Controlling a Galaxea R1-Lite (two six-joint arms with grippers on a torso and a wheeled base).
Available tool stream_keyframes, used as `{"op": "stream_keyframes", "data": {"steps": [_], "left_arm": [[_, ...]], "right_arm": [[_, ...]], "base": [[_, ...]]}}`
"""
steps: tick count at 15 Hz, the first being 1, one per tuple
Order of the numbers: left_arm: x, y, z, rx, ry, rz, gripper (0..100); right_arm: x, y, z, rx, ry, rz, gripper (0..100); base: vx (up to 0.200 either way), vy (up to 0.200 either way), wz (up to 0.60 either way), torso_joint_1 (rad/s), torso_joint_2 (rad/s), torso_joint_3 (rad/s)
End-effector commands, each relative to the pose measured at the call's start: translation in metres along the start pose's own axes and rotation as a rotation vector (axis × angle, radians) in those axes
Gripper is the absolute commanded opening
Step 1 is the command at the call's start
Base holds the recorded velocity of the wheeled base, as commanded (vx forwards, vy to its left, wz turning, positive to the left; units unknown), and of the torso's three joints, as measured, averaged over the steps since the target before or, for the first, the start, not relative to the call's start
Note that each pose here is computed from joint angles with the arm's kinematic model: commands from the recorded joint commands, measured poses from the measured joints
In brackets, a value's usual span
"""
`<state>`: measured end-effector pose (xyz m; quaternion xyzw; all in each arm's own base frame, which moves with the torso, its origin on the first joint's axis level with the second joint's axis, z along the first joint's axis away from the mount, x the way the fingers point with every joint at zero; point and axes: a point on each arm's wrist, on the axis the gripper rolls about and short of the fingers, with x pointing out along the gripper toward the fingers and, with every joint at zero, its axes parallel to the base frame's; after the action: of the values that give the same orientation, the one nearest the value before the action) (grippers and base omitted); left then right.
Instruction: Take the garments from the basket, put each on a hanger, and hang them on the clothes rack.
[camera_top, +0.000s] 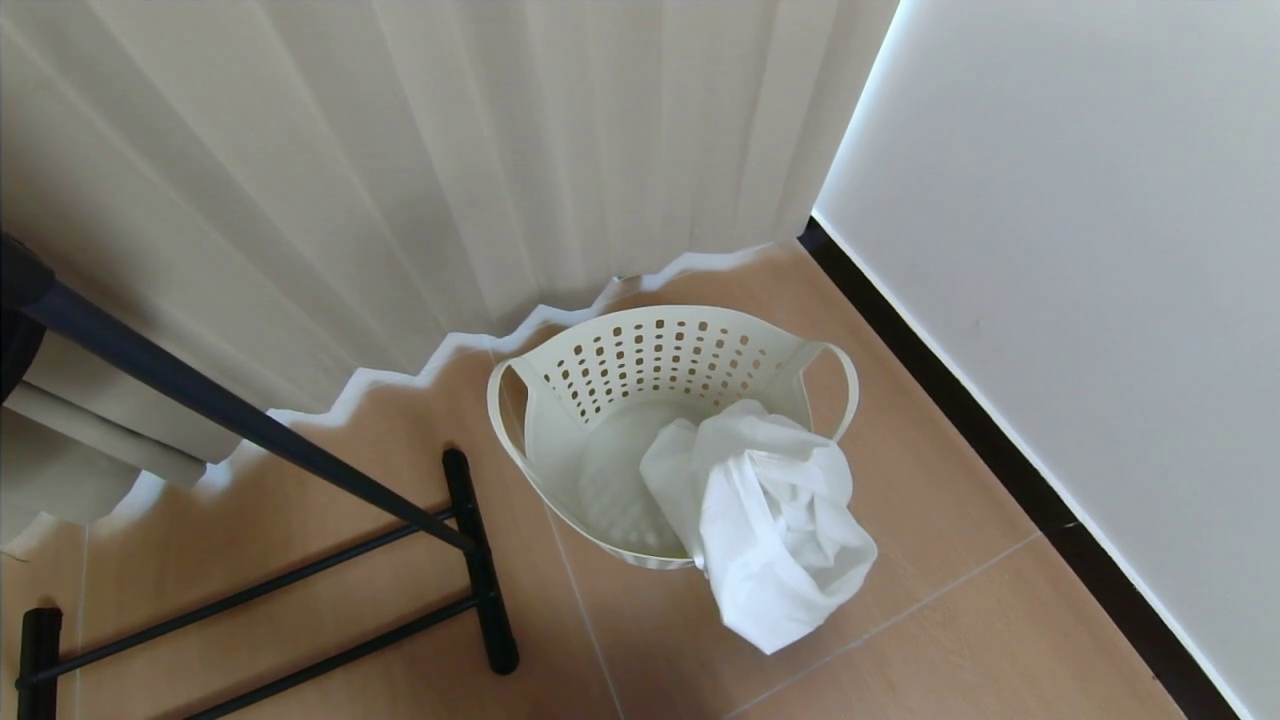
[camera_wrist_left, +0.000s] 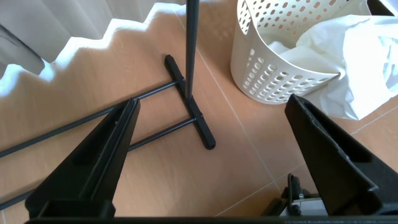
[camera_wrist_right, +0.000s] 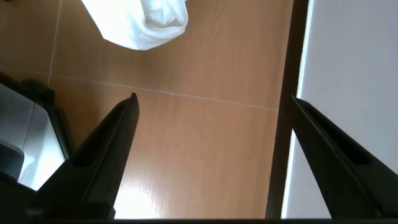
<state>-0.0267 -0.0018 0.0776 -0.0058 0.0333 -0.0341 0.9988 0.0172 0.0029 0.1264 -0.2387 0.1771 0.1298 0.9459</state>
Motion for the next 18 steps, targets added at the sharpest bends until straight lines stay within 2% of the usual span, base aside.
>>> {"op": "stream_keyframes", "data": {"steps": [1, 2, 3, 6, 9, 16, 18], "left_arm": [[0.0, 0.0, 0.0, 0.0, 0.001, 0.001, 100], [0.0, 0.0, 0.0, 0.0, 0.001, 0.001, 100], [0.0, 0.0, 0.0, 0.0, 0.001, 0.001, 100], [0.0, 0.0, 0.0, 0.0, 0.001, 0.001, 100], [0.0, 0.0, 0.0, 0.0, 0.001, 0.001, 100], [0.0, 0.0, 0.0, 0.0, 0.001, 0.001, 100], [0.0, 0.0, 0.0, 0.0, 0.001, 0.001, 100]], "right_arm": [[0.057, -0.012, 0.036, -0.062, 0.115, 0.072, 100], [0.062, -0.011, 0.039, -0.069, 0.112, 0.078, 100], [0.097, -0.01, 0.057, -0.102, 0.089, 0.087, 100], [0.141, 0.004, 0.079, -0.171, 0.127, 0.102, 100], [0.176, 0.019, 0.09, -0.212, 0.169, 0.114, 100], [0.257, 0.069, 0.105, -0.299, 0.208, -0.057, 100], [0.272, 0.074, 0.11, -0.3, 0.204, -0.061, 100]], "base": [[0.0, 0.0, 0.0, 0.0, 0.0, 0.0], [0.0, 0.0, 0.0, 0.0, 0.0, 0.0], [0.0, 0.0, 0.0, 0.0, 0.0, 0.0], [0.0, 0.0, 0.0, 0.0, 0.0, 0.0], [0.0, 0.0, 0.0, 0.0, 0.0, 0.0], [0.0, 0.0, 0.0, 0.0, 0.0, 0.0], [0.0, 0.0, 0.0, 0.0, 0.0, 0.0]]}}
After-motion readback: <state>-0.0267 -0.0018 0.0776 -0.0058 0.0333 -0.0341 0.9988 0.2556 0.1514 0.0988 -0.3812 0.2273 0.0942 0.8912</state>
